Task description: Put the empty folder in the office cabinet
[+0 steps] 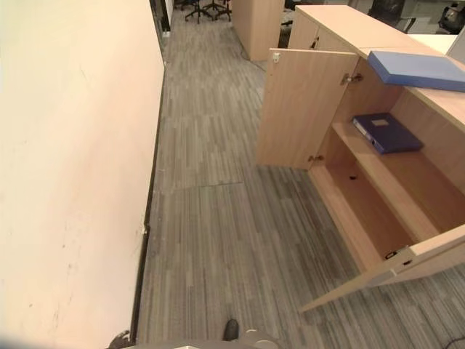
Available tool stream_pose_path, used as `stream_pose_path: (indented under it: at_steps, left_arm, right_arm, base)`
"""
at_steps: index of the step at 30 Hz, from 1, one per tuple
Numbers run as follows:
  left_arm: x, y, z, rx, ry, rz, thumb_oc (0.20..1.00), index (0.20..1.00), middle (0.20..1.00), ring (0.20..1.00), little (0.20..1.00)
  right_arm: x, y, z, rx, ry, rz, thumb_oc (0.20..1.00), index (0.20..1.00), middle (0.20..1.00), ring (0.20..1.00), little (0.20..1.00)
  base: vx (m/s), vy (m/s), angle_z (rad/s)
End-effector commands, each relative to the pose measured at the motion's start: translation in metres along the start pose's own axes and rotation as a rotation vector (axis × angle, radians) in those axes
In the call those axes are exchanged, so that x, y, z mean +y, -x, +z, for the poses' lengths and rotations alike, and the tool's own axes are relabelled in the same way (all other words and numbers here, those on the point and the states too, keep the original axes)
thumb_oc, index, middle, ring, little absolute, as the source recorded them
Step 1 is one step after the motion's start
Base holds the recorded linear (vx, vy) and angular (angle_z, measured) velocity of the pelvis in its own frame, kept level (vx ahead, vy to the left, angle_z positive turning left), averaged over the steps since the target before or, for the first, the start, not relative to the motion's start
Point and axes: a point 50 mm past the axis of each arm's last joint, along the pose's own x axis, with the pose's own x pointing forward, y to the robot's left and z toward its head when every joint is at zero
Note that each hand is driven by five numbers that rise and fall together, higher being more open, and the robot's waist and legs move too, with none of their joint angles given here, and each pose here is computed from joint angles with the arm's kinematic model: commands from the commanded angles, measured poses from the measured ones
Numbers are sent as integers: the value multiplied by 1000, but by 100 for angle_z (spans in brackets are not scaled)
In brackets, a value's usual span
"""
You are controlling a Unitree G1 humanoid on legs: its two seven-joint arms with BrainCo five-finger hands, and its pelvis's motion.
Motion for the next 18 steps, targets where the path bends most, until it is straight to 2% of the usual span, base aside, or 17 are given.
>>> stream_pose_path:
  at_steps: [1,7,9,18]
  left_arm:
    - [4,-1,-1,7,-22,55,1000,1000,1000,1000,1000]
    - [7,6,-37,147,18,59,1000,1000,1000,1000,1000]
    - [7,6,-37,147,18,59,1000,1000,1000,1000,1000]
    - [2,18,-70,280,80,49,1000,1000,1000,1000,1000]
  right_arm:
    - [-15,-1,11,-20,62,-80,1000,1000,1000,1000,1000]
    - [-16,-1,3,-4,75,-84,1000,1000,1000,1000,1000]
    - [-16,-1,3,-4,75,-84,1000,1000,1000,1000,1000]
    - [-4,5,-50,178,38,-32,1000,1000,1000,1000,1000]
  base:
    - [211,-28,-70]
    - [292,111,-50]
    - [165,57,-40]
    - [288,164,-23]
